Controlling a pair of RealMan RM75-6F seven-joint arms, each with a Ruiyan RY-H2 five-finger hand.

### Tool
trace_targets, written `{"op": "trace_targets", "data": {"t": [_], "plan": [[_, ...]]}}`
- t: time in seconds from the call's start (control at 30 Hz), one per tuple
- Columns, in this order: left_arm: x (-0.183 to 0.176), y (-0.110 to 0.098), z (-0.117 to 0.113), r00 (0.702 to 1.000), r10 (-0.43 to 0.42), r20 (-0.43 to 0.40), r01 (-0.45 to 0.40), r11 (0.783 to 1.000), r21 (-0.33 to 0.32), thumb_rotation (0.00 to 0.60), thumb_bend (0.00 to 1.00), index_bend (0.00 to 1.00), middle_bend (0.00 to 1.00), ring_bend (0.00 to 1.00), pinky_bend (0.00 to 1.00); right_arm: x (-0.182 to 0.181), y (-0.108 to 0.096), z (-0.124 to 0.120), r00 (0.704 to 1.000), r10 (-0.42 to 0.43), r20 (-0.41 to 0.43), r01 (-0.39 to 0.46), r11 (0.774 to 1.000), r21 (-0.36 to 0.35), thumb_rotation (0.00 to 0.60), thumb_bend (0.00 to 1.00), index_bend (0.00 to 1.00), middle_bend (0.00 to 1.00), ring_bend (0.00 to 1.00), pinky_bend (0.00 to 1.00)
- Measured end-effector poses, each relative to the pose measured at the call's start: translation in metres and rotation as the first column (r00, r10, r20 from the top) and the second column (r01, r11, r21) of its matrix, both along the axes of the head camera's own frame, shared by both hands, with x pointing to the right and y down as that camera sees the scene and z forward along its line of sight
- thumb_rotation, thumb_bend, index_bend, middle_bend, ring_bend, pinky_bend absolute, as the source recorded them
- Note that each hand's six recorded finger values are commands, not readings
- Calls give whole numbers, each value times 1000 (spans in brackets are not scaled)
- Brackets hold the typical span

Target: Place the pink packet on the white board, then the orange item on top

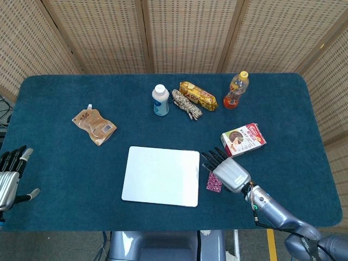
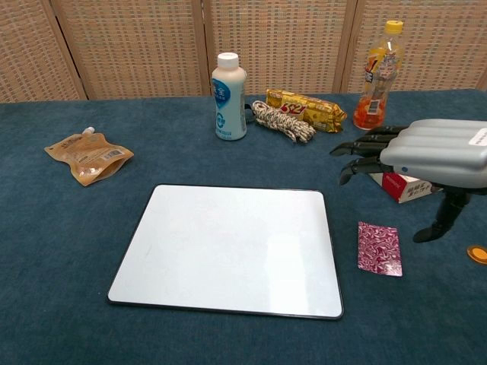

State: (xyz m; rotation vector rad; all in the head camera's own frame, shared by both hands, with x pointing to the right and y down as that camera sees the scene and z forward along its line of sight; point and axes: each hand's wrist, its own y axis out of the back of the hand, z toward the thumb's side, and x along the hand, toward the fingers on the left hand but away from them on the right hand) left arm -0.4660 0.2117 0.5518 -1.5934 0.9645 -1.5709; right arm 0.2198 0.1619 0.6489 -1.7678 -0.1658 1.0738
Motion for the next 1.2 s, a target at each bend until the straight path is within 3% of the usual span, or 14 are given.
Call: {"op": "trace_targets", "data": {"t": [0.3, 0.5, 0.63, 0.8, 1.2], "plan": [[0, -1, 1, 1000, -1, -2, 1, 1000, -6, 600, 0, 0, 0, 0, 0, -9, 2, 15, 992, -89, -87, 93, 994, 48, 600, 0, 191, 0, 0, 15], [1, 0, 2, 1000, 5, -2, -5, 1000, -11, 600, 0, 0, 0, 0, 0, -7, 10, 28, 967, -176, -186, 194, 977, 84, 600, 0, 212, 0, 0, 15], [1, 0, 2, 1000, 4, -4, -4, 1000, -10, 600, 0, 0, 0, 0, 0, -4, 17, 38, 952, -205, -226, 226, 972, 69, 600, 0, 232, 0, 0, 15], [2, 0, 4, 1000, 7, -4, -7, 1000, -16, 600, 0, 0, 0, 0, 0, -1, 24, 45, 939, -234, -253, 256, 965, 58, 600, 25, 249, 0, 0, 15], [2, 0, 4, 1000, 7, -4, -7, 1000, -18, 600, 0, 0, 0, 0, 0, -4, 27, 51, 939, -238, -249, 259, 964, 56, 600, 53, 263, 0, 0, 15]]}}
